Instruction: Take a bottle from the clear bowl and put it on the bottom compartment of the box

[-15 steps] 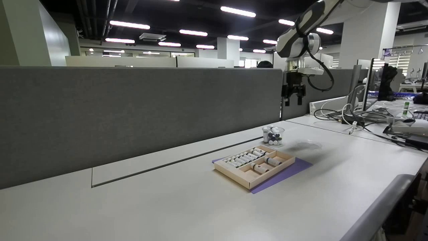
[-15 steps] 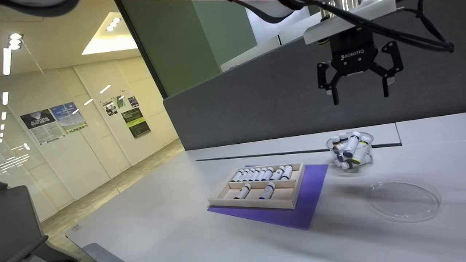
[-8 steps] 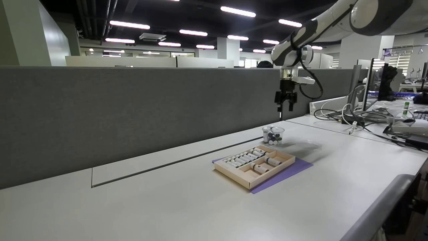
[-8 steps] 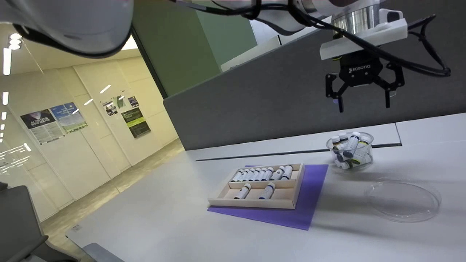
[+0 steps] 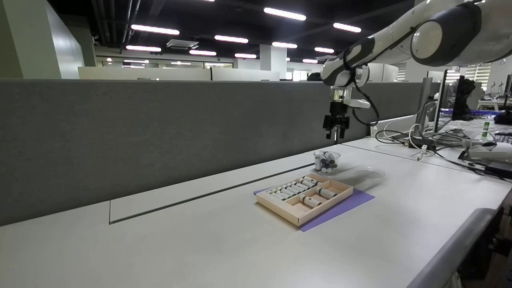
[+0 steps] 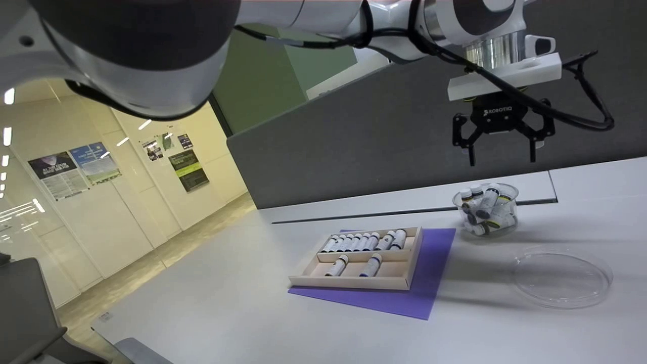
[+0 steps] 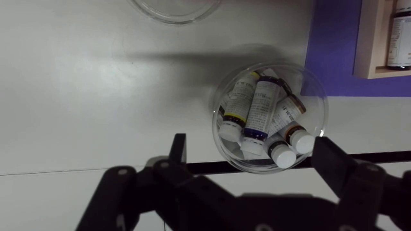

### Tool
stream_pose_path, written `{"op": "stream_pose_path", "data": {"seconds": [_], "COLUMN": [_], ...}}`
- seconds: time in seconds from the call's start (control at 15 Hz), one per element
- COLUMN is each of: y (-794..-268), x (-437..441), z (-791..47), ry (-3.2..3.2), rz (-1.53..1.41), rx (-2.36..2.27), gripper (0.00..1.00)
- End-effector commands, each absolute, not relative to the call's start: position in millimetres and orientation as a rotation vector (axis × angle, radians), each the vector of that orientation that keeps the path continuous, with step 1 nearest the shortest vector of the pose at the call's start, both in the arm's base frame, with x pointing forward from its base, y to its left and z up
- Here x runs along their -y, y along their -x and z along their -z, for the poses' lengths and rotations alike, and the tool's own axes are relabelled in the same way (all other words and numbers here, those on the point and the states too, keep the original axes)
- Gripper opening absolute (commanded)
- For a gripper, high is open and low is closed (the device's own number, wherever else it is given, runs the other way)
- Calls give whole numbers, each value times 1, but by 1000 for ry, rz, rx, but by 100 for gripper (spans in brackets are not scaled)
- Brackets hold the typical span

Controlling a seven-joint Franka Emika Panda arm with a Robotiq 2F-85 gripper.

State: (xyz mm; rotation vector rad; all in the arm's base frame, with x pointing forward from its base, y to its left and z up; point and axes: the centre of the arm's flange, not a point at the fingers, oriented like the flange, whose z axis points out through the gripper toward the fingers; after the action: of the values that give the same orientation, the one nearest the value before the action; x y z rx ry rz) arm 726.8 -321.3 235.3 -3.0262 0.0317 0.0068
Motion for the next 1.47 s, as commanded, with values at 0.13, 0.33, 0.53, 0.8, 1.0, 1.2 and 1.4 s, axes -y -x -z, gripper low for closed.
{"op": "stream_pose_path", "data": {"seconds": [0.13, 0.33, 0.53, 0.8, 1.0, 1.2, 1.4], "y": [-727, -733, -738, -743, -745, -747, -747], "x": [321, 324, 324, 317, 310, 304, 300], "z": [-235, -228, -215, -194, -184, -180, -179], "ry": [3026, 3032, 3016, 2986, 2968, 2955, 2943], "rz": [-7, 14, -16, -29, -32, -24, -3], "rx": [-32, 17, 147, 329, 450, 537, 584], "gripper": [100, 100, 100, 100, 100, 100, 100]}}
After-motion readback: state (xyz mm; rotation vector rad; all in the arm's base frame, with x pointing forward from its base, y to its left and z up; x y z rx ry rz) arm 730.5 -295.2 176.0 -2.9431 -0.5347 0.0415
